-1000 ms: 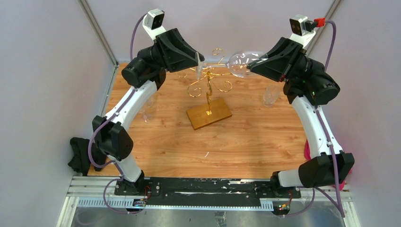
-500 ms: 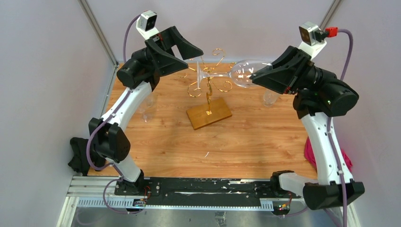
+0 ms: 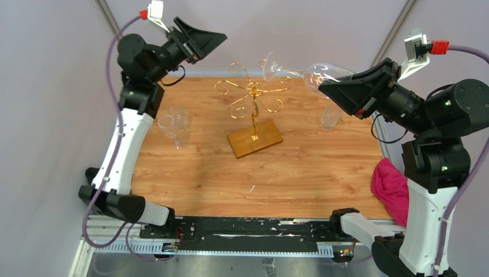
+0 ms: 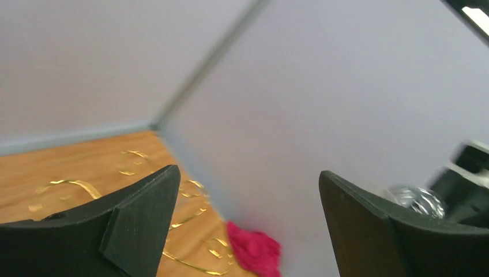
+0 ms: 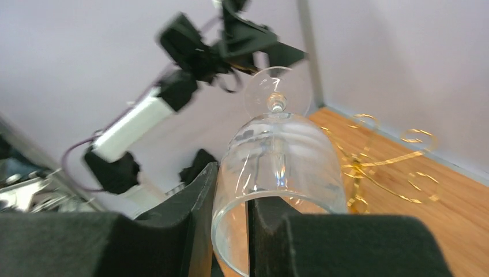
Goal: Take the wine glass off the wine glass rack
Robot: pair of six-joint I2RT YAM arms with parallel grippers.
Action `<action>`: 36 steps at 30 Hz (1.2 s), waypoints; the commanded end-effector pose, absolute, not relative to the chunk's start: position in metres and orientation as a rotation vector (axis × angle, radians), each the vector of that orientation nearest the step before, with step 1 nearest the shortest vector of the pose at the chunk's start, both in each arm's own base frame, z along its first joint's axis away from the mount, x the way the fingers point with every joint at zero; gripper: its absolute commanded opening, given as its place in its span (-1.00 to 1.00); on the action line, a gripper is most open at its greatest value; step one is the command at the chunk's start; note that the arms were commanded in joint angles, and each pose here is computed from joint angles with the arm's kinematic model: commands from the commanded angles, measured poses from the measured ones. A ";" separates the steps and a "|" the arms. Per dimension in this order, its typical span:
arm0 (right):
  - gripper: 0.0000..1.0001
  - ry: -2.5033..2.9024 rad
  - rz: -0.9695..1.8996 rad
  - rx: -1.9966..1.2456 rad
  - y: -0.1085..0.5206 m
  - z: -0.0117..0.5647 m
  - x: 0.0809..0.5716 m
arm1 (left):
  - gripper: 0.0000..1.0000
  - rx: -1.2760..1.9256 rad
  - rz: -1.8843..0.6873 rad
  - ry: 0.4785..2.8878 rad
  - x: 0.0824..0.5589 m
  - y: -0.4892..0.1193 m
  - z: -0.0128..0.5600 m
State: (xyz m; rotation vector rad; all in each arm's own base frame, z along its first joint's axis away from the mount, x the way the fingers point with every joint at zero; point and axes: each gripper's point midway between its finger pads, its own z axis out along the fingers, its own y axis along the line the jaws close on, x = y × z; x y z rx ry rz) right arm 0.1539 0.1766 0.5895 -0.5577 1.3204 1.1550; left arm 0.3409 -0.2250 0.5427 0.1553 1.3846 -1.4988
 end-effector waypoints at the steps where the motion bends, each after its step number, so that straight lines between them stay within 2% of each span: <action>1: -1.00 1.550 0.829 -0.397 0.143 0.541 0.188 | 0.92 -0.069 -0.759 1.776 0.333 -0.146 0.480; 5: -1.00 1.647 0.627 -0.271 0.113 0.522 0.207 | 0.93 -0.199 -0.550 1.766 0.308 -0.101 0.479; 9: -1.00 1.800 0.391 -0.126 0.074 0.488 0.226 | 0.93 -0.278 -0.401 1.816 0.287 -0.071 0.448; 17: -1.00 2.085 0.108 0.022 0.030 0.396 0.235 | 0.92 -0.279 -0.435 1.860 0.257 -0.071 0.415; 26: -1.00 2.298 0.142 -0.036 0.040 0.323 0.227 | 0.92 -0.232 -0.445 1.870 0.251 -0.074 0.413; 36: -1.00 2.443 0.250 -0.106 0.067 0.262 0.249 | 0.93 -0.221 -0.381 1.913 0.268 -0.072 0.401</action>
